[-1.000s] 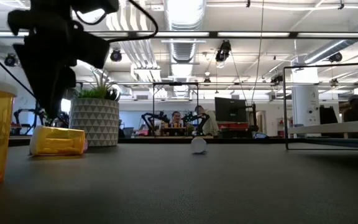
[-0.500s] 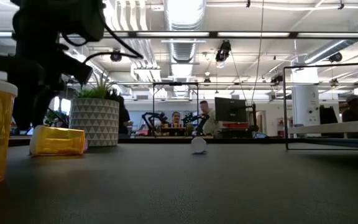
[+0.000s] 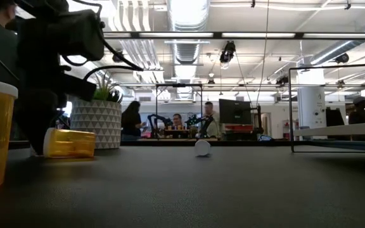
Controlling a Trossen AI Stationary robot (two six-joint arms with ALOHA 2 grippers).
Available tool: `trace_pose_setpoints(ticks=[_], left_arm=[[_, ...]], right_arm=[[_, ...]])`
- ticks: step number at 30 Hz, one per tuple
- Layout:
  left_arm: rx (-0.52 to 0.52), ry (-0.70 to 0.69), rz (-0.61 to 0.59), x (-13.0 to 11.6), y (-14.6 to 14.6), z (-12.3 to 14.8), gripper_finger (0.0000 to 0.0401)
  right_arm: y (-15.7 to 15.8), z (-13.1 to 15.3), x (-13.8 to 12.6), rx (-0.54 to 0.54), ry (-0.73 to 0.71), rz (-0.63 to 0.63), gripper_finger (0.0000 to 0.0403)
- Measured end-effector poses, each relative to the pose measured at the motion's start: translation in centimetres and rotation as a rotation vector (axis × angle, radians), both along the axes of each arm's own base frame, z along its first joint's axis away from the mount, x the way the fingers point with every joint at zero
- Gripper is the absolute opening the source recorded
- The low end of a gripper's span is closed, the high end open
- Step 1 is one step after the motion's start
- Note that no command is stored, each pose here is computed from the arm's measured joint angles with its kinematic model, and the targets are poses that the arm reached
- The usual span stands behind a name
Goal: Pick and place medicine bottles onto shelf by color
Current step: Put the left pink pill bottle on the shelf aligned with the other pink pill bottle
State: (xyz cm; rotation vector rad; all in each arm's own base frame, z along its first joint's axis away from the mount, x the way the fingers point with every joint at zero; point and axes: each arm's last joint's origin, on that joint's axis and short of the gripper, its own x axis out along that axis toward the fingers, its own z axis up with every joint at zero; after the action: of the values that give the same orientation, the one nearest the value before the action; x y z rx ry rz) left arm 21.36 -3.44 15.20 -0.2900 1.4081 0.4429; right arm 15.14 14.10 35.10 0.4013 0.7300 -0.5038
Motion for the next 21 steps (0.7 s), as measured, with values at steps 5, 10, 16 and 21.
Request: trace_pose_setpoints(ticks=[5, 10, 16, 21], left_arm=[[-0.001, -0.001, 0.001, 0.0, 0.0, 0.0, 0.0164], [-0.004, -0.005, 0.002, 0.0, 0.0, 0.1, 0.0095], [-0.038, -0.024, 0.001, 0.1, -0.1, 0.6, 0.0053], [-0.072, -0.090, -0.004, 0.6, -0.2, 2.1, 0.0065]], right_arm=[[0.0, 0.0, 0.0, 0.000, -0.001, 0.000, 0.0194], [0.0, 0.0, 0.0, 0.000, -0.001, 0.000, 0.0194], [0.0, 0.0, 0.0, 0.000, -0.002, 0.000, 0.0194], [0.0, 0.0, 0.0, 0.003, -0.004, -0.001, 0.0194]])
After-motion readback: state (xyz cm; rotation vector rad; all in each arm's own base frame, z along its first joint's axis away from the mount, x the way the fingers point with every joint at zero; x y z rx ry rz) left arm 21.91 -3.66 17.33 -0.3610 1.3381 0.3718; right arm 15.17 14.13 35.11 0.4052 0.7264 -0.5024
